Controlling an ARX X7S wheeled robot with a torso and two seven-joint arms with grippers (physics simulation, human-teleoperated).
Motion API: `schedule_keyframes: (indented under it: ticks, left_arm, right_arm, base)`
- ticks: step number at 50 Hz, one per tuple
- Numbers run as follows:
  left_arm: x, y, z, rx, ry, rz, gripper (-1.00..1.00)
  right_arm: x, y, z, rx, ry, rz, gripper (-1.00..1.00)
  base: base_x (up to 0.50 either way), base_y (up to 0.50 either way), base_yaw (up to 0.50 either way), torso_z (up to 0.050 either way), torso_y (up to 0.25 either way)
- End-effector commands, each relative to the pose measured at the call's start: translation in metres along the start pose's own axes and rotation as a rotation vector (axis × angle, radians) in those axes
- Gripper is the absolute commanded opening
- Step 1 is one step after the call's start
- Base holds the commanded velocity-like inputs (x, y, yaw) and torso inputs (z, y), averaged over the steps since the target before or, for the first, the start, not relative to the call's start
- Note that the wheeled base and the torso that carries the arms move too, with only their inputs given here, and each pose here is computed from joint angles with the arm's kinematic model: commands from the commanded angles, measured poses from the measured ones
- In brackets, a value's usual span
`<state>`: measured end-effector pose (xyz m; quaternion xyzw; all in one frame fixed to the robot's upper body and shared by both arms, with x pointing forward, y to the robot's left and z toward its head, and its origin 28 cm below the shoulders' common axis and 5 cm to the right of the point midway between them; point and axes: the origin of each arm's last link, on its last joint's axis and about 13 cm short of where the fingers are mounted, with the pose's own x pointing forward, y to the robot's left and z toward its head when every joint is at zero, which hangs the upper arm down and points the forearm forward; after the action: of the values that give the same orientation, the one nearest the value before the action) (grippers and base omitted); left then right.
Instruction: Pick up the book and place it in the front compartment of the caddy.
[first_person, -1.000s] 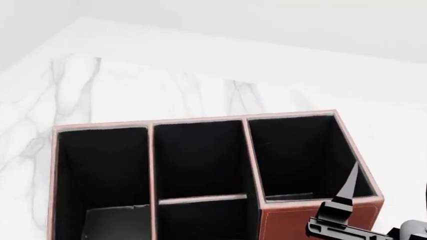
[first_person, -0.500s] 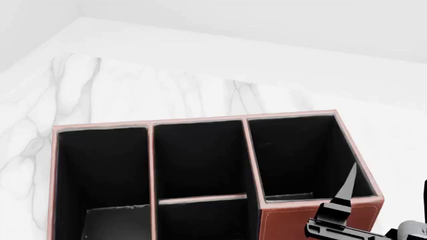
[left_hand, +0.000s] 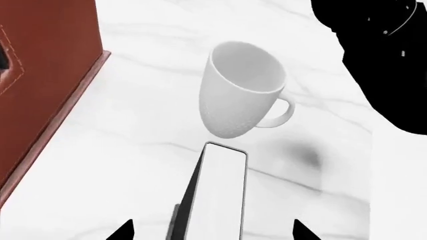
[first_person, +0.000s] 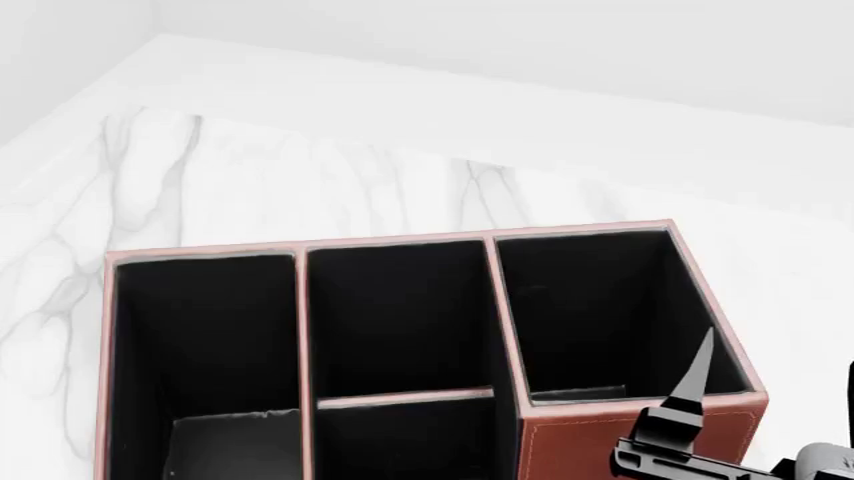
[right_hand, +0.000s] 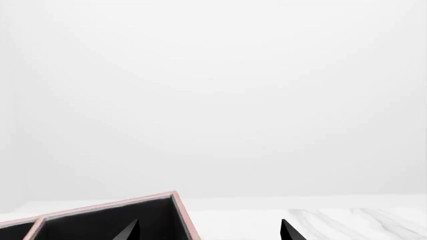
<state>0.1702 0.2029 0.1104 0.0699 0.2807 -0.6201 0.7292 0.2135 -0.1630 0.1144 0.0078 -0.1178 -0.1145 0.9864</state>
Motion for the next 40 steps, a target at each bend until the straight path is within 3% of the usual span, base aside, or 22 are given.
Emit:
schedule_keyframes:
  ticks: [1,29,30,40]
  left_arm:
    - [0.004,0.006,-0.005,-0.005,0.031,0.004,1.00]
    - [0.013,0.019,-0.016,0.010,0.062,0.034,1.00]
    - [0.014,0.019,-0.017,0.010,0.062,0.034,-1.00]
    - [0.009,0.019,-0.012,0.092,0.007,0.050,-1.00]
  right_arm:
    - [0.000,0.000,-0.001,0.000,0.001,0.000,1.00]
    - [0.000,0.000,-0.002,-0.001,0.004,0.000,1.00]
    - [0.000,-0.001,-0.002,-0.001,0.004,0.000,1.00]
    - [0.000,0.000,-0.003,-0.002,0.005,0.002,1.00]
  base:
    - [0.00,0.00,0.00,0.000,0.000]
    - [0.00,0.00,0.00,0.000,0.000]
    - [0.00,0.00,0.00,0.000,0.000]
    - [0.00,0.00,0.00,0.000,0.000]
